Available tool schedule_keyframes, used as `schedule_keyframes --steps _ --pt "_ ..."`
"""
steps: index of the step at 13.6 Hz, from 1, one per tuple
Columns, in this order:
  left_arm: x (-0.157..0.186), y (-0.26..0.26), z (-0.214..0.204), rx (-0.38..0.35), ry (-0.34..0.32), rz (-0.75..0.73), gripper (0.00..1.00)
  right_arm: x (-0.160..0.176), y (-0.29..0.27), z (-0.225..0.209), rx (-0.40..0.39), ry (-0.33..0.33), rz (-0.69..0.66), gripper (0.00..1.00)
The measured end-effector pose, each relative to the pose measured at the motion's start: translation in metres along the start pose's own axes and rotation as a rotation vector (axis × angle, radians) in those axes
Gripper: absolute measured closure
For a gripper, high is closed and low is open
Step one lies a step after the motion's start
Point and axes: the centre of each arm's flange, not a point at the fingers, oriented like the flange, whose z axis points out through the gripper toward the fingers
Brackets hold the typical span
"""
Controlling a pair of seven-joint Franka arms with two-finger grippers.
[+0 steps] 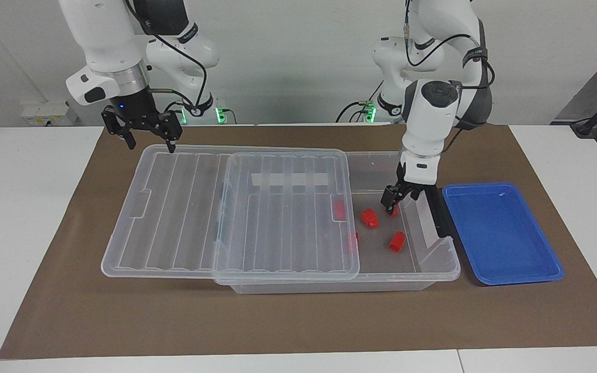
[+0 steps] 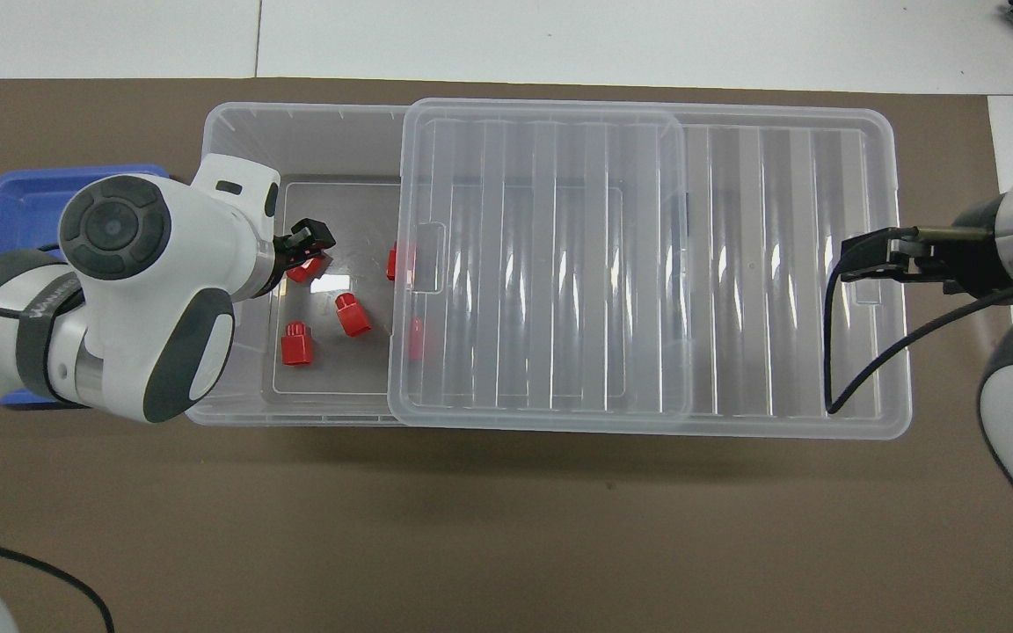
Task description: Place red block in blue tray from box
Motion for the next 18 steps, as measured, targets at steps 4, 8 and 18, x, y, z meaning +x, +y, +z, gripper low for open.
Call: schedule_keyframes --steps 4,8,18 --pt "-0.016 0.019 0.05 0.029 -0.004 0.006 0.0 0.003 0.005 -0.017 -0.003 -0.022 0.012 0.02" --pt "-0.019 0.015 0.076 0.028 -0.006 0.0 0.0 0.009 0.016 -0.008 -0.01 -0.05 0.035 0.01" --pt "-0.036 0.022 0.087 0.017 -0.006 -0.034 0.0 0.009 0.019 -0.003 -0.014 -0.065 0.039 0.0"
